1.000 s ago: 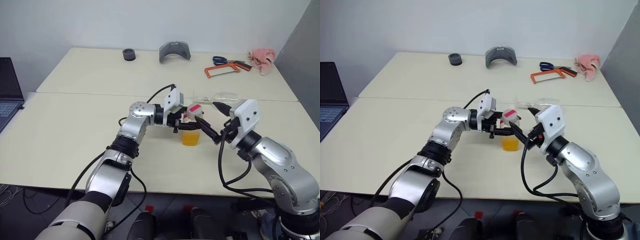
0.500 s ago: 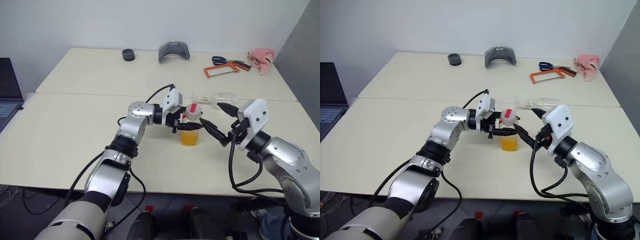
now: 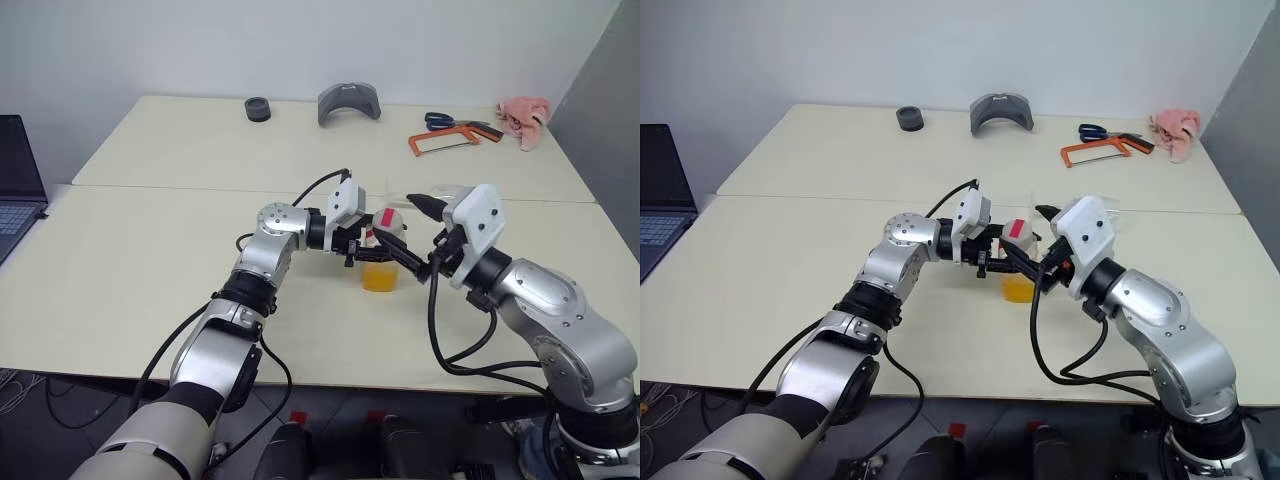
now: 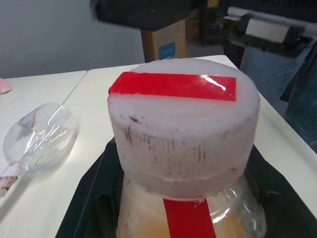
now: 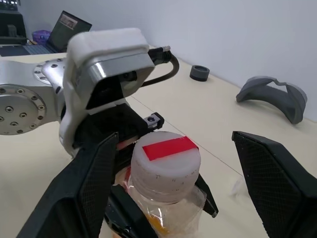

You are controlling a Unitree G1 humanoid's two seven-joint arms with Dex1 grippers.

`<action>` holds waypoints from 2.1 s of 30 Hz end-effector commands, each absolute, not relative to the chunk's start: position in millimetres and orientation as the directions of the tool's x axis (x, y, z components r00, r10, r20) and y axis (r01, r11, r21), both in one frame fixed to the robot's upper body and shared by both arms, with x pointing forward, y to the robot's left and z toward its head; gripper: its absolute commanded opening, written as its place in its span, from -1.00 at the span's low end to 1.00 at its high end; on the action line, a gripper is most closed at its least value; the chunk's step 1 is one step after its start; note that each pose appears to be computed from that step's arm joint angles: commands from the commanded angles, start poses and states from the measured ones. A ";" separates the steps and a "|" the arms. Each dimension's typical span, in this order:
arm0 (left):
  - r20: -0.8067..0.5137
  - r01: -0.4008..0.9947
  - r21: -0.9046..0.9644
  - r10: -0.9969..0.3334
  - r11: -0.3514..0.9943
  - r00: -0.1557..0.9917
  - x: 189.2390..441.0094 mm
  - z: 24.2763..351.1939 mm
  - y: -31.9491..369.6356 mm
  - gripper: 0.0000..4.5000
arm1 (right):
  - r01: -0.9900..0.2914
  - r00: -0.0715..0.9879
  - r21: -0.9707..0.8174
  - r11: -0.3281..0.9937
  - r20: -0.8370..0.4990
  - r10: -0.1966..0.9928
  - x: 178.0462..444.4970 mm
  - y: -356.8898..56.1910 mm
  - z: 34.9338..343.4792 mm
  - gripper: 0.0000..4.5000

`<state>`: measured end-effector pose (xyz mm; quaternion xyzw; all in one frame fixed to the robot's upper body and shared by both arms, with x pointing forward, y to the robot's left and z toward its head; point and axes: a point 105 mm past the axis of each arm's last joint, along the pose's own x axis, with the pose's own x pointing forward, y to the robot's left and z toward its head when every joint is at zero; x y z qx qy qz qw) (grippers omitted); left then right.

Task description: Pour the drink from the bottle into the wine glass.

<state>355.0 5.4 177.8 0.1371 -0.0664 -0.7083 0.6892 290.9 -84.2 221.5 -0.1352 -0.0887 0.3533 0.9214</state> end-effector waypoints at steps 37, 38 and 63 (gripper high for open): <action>-0.093 0.941 0.334 -0.995 -0.056 -0.026 353.0 189.3 3.9 -0.04 | -0.578 0.776 -0.326 0.748 0.064 0.627 280.5 -117.7 226.7 0.74; -0.093 0.941 0.334 -0.995 -0.056 -0.026 353.0 189.3 4.1 -0.04 | -0.586 0.771 -0.325 0.742 0.059 0.634 278.7 -117.2 226.5 0.74; -0.098 0.937 0.344 -0.995 -0.058 -0.026 353.3 190.6 4.3 -0.04 | -0.672 0.693 -0.280 0.685 0.087 0.716 271.3 -88.9 233.0 0.74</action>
